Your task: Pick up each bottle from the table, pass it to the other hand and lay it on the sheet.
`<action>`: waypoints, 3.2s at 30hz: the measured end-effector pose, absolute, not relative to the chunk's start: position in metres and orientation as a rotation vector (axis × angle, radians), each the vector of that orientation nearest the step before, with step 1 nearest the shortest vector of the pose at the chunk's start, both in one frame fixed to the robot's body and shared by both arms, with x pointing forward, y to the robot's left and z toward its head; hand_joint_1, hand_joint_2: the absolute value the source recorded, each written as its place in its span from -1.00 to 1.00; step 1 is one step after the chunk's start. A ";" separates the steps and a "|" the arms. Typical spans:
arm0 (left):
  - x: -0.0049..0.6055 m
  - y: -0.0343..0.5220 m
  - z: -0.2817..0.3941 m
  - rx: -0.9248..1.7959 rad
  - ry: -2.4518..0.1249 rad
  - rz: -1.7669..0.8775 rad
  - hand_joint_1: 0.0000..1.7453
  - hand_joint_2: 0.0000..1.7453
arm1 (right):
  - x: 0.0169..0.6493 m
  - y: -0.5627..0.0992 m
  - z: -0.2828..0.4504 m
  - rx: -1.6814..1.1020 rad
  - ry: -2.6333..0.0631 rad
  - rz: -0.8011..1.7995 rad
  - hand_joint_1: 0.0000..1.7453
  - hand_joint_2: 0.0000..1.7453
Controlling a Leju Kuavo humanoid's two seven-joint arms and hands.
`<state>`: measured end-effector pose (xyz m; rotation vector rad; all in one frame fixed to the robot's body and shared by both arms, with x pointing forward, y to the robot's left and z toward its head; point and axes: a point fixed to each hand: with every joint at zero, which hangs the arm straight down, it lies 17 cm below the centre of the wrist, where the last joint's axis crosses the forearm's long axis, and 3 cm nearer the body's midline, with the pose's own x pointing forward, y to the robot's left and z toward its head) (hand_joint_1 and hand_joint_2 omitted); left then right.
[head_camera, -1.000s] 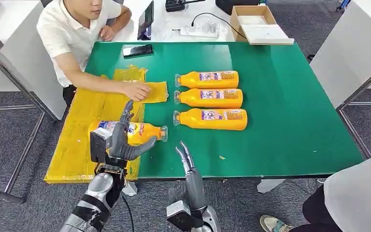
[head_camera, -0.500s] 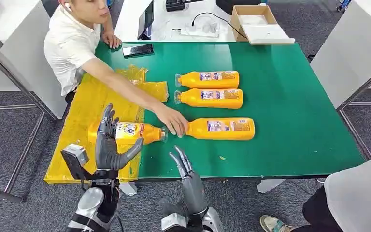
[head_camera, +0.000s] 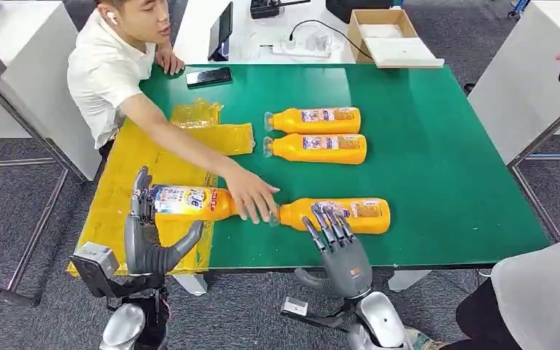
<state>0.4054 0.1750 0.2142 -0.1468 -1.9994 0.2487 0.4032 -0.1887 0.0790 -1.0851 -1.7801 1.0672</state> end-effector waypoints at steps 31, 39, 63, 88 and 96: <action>0.403 0.165 0.208 -0.169 -1.973 0.215 -1.00 1.00 | 0.469 -0.310 0.027 -1.269 -1.321 1.037 -1.00 1.00; 0.403 0.160 0.208 -0.186 -1.967 0.204 -1.00 1.00 | 0.479 -0.321 0.016 -1.219 -1.283 0.997 -1.00 1.00; 0.416 0.137 0.206 -0.332 -1.904 0.207 -1.00 1.00 | 0.490 -0.298 -0.025 -0.939 -1.248 1.039 1.00 1.00; 0.412 0.130 0.195 -0.408 -1.852 0.233 -1.00 1.00 | 0.472 -0.254 -0.014 -0.790 -1.490 0.884 1.00 1.00; 0.412 0.133 0.191 -0.411 -1.837 0.267 -1.00 1.00 | 0.466 -0.243 -0.004 -0.748 -1.573 0.779 1.00 1.00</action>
